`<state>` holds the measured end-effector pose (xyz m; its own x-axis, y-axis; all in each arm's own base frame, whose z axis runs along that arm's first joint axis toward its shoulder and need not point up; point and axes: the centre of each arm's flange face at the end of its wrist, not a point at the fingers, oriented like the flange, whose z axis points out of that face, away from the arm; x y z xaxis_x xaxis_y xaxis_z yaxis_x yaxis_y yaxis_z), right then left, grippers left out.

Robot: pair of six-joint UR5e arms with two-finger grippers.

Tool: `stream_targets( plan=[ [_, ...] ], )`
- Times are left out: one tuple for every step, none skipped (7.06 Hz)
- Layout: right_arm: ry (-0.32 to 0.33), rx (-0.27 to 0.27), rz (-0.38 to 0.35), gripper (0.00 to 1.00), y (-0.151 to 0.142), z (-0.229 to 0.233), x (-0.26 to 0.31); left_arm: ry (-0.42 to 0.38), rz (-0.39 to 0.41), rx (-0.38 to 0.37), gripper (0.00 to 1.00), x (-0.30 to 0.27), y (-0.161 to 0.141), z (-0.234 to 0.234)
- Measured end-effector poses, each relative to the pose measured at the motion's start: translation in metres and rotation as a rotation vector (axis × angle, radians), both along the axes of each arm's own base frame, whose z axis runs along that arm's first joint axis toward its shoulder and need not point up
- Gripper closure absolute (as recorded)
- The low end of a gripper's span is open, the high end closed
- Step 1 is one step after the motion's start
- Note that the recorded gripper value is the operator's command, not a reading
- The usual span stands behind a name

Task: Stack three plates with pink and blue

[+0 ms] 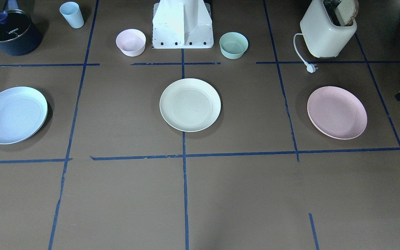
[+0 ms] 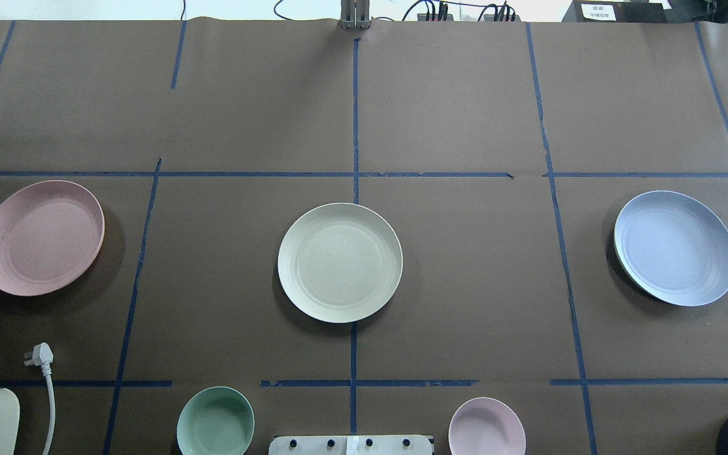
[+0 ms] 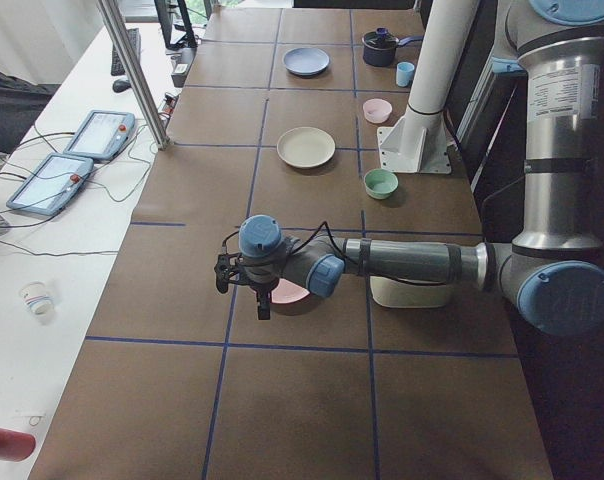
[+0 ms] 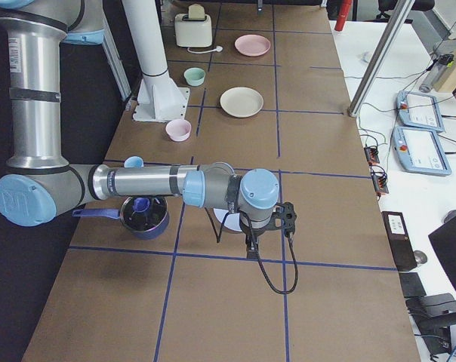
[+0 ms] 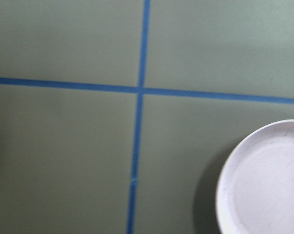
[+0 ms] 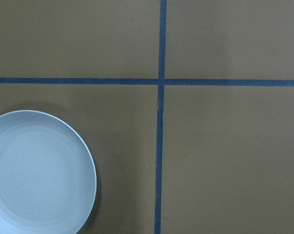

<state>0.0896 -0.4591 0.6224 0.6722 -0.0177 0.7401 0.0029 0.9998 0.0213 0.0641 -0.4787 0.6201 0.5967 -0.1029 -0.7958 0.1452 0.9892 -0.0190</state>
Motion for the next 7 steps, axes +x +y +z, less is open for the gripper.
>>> stream_targets(
  plan=[
    [0.001,0.001,-0.004,0.00,-0.001,0.000,-0.002,0.006,-0.023,0.006,0.00,0.027,0.004,0.018],
    [0.002,0.001,-0.008,0.00,-0.001,0.000,-0.003,-0.003,-0.047,0.011,0.00,0.054,0.010,0.034],
    [0.002,0.000,-0.009,0.00,-0.001,0.000,-0.004,-0.015,-0.063,0.008,0.00,0.077,0.016,0.044],
    [0.001,0.000,-0.009,0.00,-0.001,0.000,-0.004,-0.021,-0.065,0.004,0.00,0.091,0.020,0.048],
    [0.001,0.000,-0.009,0.00,-0.001,-0.001,-0.004,-0.024,-0.060,0.003,0.00,0.099,0.023,0.050],
    [0.001,0.000,-0.009,0.00,-0.001,-0.001,-0.004,-0.025,-0.050,0.003,0.00,0.105,0.025,0.050],
    [0.001,0.000,-0.009,0.00,-0.001,-0.001,-0.004,-0.026,-0.040,0.002,0.05,0.110,0.027,0.050]
  ],
)
